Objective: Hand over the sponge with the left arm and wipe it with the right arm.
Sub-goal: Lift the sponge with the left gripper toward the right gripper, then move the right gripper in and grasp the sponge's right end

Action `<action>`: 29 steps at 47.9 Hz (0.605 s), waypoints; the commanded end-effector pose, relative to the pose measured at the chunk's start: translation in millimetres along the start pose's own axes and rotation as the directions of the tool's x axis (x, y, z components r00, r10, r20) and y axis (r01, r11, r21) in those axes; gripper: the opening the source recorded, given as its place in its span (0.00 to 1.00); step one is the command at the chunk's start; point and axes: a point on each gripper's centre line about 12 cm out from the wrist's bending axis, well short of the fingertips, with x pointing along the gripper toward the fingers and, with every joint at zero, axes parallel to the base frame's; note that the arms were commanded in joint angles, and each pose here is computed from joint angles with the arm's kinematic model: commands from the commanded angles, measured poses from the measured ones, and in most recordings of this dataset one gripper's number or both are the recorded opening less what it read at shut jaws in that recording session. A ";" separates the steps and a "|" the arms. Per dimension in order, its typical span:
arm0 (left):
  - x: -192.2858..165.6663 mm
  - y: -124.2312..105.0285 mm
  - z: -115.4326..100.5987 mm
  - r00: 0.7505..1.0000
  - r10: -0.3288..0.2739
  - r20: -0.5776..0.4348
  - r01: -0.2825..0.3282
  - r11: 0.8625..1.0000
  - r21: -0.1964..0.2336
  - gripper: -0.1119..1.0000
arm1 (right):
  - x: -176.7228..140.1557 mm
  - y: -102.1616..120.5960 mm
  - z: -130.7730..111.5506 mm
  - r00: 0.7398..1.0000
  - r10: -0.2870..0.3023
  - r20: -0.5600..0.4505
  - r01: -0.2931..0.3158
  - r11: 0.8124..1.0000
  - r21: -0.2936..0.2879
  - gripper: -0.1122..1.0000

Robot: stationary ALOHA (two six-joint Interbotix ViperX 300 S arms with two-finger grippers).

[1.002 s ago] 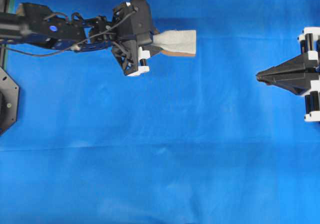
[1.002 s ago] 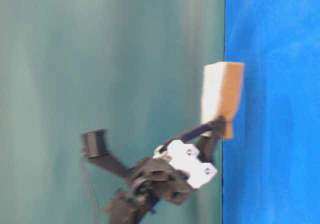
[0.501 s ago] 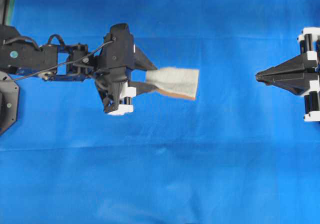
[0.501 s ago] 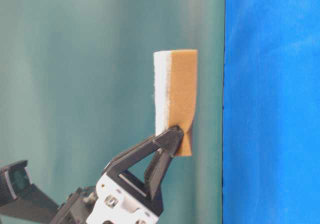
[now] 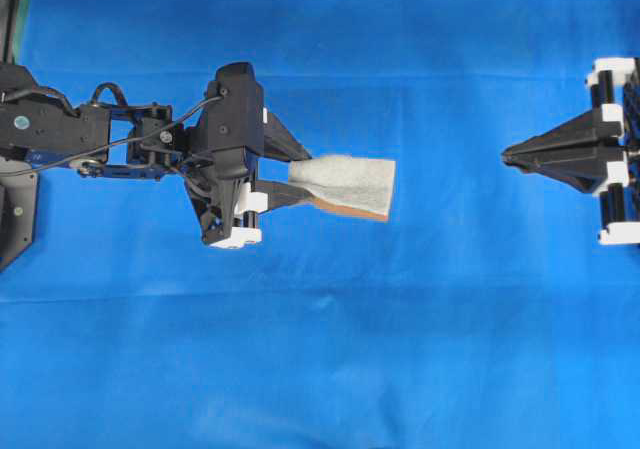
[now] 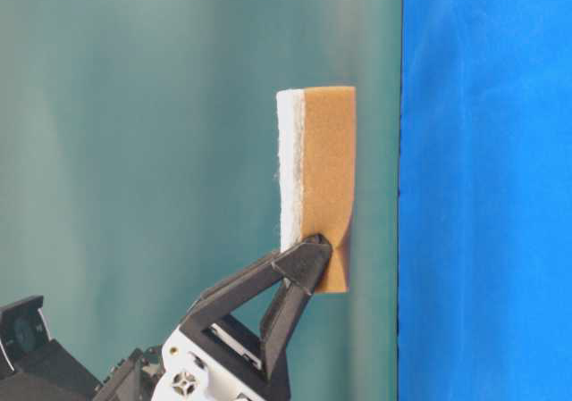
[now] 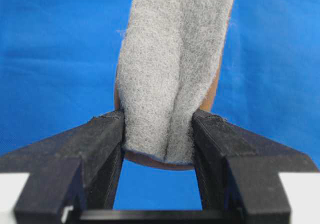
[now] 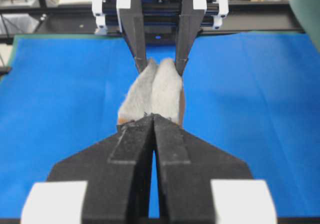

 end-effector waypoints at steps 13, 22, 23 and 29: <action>-5.8 -1.4 10.1 0.999 -0.003 0.034 0.003 1.000 0.000 0.42 | 47.7 8.9 17.3 0.999 0.026 -0.040 -0.024 0.998 0.049 0.11; -5.8 -1.4 10.7 0.999 -0.003 0.035 0.003 1.000 0.001 0.42 | 77.2 11.7 10.9 0.995 0.030 -0.095 -0.025 0.998 0.054 0.13; -5.4 -1.4 11.0 0.999 -0.003 0.035 0.003 1.000 0.001 0.42 | 80.0 11.8 10.8 0.995 0.030 -0.098 -0.024 0.998 0.054 0.18; -5.4 -1.4 10.3 0.999 -0.003 0.034 0.003 1.000 0.001 0.42 | 99.0 12.2 4.3 0.991 0.028 -0.133 -0.021 0.999 0.049 0.52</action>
